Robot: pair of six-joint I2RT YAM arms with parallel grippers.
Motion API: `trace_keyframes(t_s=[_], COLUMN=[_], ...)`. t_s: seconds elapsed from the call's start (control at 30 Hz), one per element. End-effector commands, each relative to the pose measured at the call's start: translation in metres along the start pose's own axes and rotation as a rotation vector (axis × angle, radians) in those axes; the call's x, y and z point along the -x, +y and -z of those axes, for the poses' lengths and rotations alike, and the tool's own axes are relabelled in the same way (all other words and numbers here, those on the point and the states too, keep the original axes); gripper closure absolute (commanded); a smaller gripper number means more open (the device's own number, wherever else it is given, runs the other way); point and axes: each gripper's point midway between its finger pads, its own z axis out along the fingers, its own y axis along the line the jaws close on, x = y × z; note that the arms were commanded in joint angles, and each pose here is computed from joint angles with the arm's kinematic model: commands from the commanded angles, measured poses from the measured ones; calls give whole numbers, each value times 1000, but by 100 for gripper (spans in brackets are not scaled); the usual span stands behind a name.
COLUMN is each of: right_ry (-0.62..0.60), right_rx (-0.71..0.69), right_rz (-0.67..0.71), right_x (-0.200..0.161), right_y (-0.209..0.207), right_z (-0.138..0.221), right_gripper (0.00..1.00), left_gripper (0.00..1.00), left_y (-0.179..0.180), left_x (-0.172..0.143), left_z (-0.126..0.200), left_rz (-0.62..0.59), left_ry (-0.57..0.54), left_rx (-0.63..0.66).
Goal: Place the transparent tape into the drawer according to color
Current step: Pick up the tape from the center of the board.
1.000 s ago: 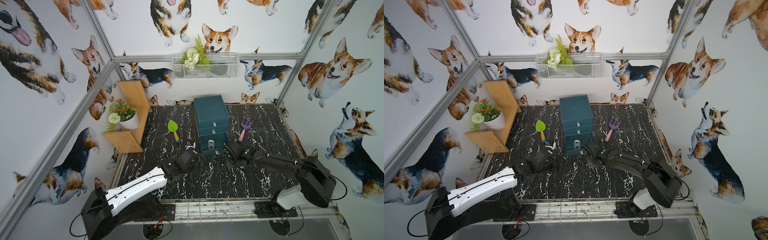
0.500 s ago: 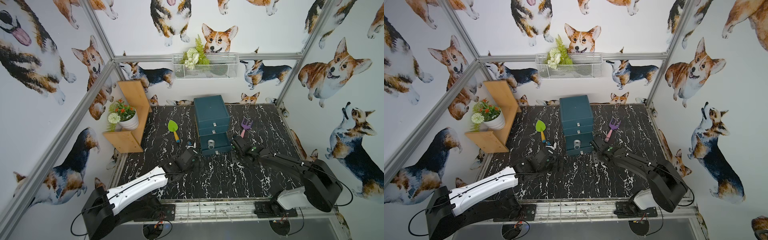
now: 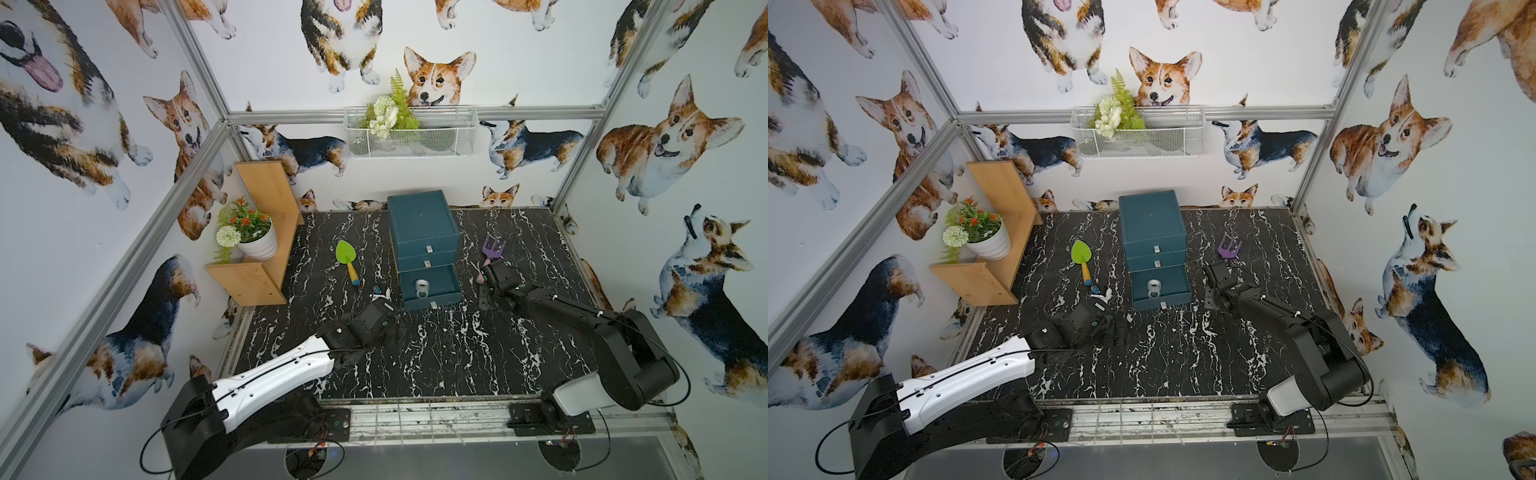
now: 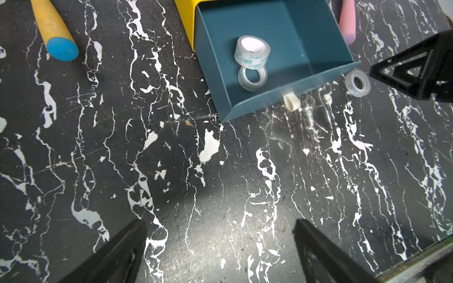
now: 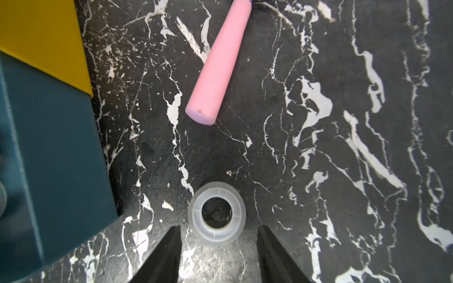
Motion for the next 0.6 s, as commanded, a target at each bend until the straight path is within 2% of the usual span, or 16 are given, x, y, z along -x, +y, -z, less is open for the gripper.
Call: trace_keyframes(t_s=[0.0, 0.07, 0.17, 0.57], right_ry=[-12, 10, 40, 102], right_rx=[3, -7, -39, -76], right_rz=[-5, 3, 21, 64], right_x=[4, -1, -9, -29], right_y=[3, 3, -1, -9], right_z=[-9, -16, -25, -35], right_gripper=[25, 21, 21, 42], left_gripper=[1, 1, 1, 1], left_y=[0, 1, 2, 8], left_x=[2, 1, 2, 1], left_z=[0, -1, -2, -6], left_rz=[-9, -9, -4, 7], left_ry=[-8, -9, -9, -4], left_rx=[-3, -2, -4, -5])
